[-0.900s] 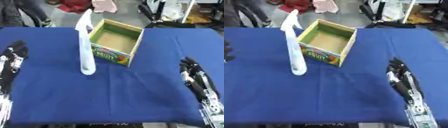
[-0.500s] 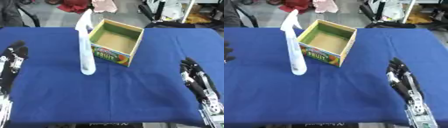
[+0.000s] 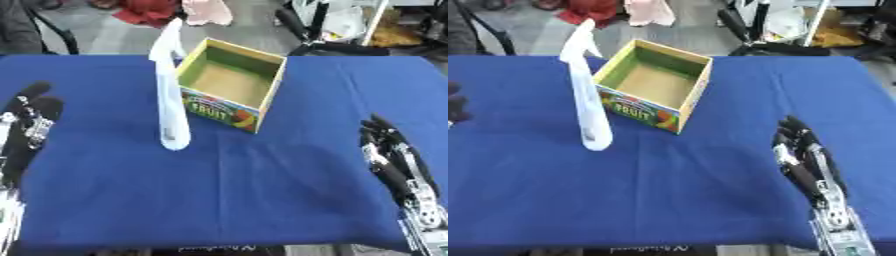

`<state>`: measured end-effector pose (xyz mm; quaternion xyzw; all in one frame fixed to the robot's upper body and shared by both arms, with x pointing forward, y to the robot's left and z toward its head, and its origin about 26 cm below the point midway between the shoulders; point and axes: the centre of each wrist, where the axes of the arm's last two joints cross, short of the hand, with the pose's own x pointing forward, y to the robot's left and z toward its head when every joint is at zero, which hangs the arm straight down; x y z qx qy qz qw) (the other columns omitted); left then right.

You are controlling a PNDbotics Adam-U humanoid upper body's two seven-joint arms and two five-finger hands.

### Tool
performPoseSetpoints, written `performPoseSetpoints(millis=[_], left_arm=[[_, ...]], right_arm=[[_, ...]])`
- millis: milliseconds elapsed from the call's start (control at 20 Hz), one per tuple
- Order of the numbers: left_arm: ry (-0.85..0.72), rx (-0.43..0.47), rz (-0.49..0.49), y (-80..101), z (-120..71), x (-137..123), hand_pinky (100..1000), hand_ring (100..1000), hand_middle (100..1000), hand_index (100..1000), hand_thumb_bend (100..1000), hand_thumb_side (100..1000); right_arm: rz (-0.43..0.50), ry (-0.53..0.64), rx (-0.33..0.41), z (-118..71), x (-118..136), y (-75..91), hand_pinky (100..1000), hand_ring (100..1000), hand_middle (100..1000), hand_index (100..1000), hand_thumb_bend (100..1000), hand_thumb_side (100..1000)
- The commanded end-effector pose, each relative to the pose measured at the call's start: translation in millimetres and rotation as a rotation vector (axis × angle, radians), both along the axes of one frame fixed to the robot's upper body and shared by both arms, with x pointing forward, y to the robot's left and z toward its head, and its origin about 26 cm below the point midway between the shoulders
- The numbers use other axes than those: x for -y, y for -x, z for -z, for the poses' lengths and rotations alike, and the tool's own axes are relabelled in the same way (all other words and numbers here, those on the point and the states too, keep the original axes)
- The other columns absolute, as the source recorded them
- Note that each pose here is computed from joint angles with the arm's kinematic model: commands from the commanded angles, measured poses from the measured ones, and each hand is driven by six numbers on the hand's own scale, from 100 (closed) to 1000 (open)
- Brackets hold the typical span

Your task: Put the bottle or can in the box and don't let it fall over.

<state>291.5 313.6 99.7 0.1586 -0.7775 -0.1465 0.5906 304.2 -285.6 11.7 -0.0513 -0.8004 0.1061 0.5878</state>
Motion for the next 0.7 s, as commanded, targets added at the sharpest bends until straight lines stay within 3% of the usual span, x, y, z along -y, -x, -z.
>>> performPoseSetpoints(millis=[50,250,450,700], left_arm=[[-0.099,0.002,-0.004,-6.9,-9.2,-5.0,836,905,928,913,813,679],[-0.223,-0.050,-0.003,-23.8,-3.0,1.0,839,911,931,936,844,615],[-0.249,-0.080,0.044,-44.9,2.5,15.8,835,912,931,930,792,530],[-0.242,-0.094,0.105,-70.5,6.9,34.4,834,913,931,909,791,522]], right_arm=[[-0.006,0.013,0.027,-9.1,1.3,-3.1,935,911,863,954,100,474],[-0.010,0.015,0.026,-9.0,0.6,-3.2,936,911,864,954,100,473],[-0.017,0.016,0.023,-8.5,0.0,-3.3,935,911,863,954,100,474],[-0.023,0.015,0.023,-8.3,-1.1,-3.5,936,911,864,954,100,473]])
